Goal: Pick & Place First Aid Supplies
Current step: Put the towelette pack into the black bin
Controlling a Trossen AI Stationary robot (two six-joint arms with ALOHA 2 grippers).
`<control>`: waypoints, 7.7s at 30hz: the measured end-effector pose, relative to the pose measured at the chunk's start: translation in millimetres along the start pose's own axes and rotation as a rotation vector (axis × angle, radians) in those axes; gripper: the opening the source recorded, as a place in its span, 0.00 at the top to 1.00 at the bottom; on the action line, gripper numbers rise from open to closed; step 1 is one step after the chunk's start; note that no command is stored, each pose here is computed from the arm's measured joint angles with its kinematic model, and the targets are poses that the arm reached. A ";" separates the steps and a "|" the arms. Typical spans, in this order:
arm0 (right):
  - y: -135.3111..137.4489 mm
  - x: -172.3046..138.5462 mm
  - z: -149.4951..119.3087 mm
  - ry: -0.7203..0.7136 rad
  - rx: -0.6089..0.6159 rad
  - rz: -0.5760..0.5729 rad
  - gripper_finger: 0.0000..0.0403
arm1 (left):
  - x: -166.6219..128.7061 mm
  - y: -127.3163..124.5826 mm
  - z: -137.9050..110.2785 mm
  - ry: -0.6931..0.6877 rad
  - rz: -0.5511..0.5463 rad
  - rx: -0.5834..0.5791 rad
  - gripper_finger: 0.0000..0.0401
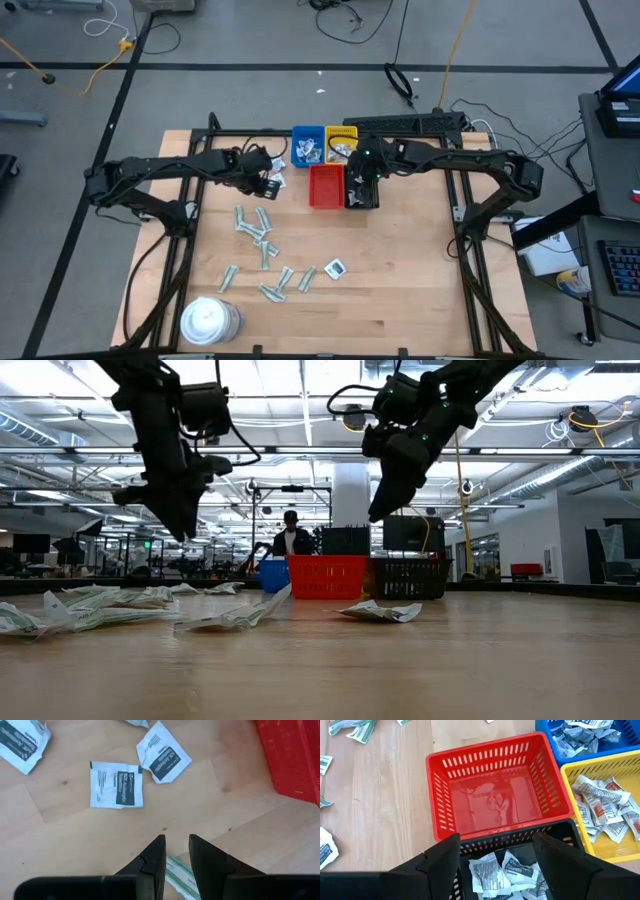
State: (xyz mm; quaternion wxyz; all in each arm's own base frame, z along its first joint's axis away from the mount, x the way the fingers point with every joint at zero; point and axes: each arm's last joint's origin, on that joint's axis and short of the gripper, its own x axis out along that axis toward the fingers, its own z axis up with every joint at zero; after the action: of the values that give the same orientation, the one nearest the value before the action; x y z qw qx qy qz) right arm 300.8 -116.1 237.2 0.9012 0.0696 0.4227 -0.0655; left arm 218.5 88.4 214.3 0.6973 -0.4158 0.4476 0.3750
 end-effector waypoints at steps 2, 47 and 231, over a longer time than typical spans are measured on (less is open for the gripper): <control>0.0 0.0 0.1 -0.001 -0.001 0.000 0.38 | 0.1 1.9 2.1 0.012 -0.012 0.012 0.78; -0.1 0.0 1.6 -0.017 -0.029 -0.002 0.39 | 50.7 16.3 21.2 0.164 0.028 0.192 1.00; -7.8 3.5 -6.1 -0.067 -0.077 -0.101 0.40 | 49.9 3.7 39.7 -0.101 0.009 0.292 0.24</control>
State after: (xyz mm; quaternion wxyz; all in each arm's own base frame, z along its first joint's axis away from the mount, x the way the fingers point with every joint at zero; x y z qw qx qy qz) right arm 297.0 -122.8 230.0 0.9124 0.0115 0.3974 -0.0968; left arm 243.4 133.7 176.8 0.7703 -0.2886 0.4636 0.3292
